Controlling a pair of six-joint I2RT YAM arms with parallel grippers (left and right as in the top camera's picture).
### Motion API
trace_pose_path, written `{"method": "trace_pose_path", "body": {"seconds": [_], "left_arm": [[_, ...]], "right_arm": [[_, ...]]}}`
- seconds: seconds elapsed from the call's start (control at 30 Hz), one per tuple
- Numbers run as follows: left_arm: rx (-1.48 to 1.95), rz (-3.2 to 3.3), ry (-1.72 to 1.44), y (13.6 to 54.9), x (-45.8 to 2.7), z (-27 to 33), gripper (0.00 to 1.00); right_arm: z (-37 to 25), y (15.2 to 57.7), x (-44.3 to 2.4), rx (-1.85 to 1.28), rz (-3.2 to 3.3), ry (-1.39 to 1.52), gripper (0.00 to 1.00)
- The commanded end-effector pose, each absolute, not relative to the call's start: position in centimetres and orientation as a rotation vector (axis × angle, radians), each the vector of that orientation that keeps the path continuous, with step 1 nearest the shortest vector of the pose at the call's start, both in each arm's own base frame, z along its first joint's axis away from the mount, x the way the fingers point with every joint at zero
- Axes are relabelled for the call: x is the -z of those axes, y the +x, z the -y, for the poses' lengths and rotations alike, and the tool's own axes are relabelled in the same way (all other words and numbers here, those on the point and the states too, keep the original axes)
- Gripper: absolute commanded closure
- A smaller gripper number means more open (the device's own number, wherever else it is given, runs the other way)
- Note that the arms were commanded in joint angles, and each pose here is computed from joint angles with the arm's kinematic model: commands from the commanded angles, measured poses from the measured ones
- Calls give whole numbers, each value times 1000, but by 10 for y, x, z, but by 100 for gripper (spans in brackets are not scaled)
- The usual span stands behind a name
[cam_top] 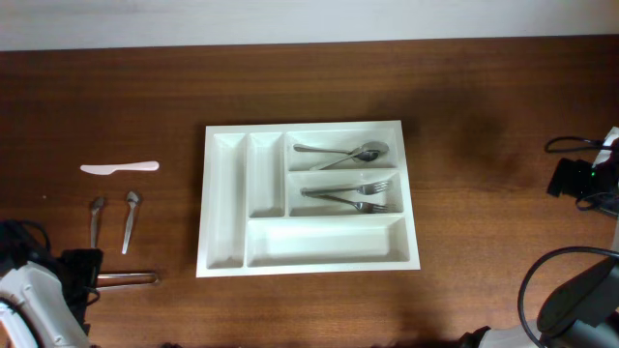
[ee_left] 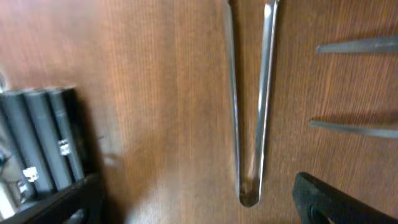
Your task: Pack container
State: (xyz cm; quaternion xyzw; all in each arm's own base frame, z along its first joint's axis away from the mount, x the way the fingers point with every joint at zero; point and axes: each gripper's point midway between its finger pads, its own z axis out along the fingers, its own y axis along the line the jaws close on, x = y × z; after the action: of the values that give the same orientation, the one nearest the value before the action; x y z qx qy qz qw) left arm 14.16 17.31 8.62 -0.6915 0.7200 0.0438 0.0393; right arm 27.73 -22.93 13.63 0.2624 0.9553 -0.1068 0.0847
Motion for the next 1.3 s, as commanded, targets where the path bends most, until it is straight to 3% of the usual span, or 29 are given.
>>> {"method": "trace_pose_path", "body": {"seconds": [0.0,0.53,1.27], "left_arm": [[-31,-2265,-2070,147,-66,-163,1],[-159,-2209,-2267,130,-30,-167,1],[-97,-2172,-2194,157,-15,-186,1]], "right_arm": [[230,276,-138,319,-2836,800,1],[230,276,-138,319,-2836,801,1],[230,276,-138,319,-2836,801,1]]}}
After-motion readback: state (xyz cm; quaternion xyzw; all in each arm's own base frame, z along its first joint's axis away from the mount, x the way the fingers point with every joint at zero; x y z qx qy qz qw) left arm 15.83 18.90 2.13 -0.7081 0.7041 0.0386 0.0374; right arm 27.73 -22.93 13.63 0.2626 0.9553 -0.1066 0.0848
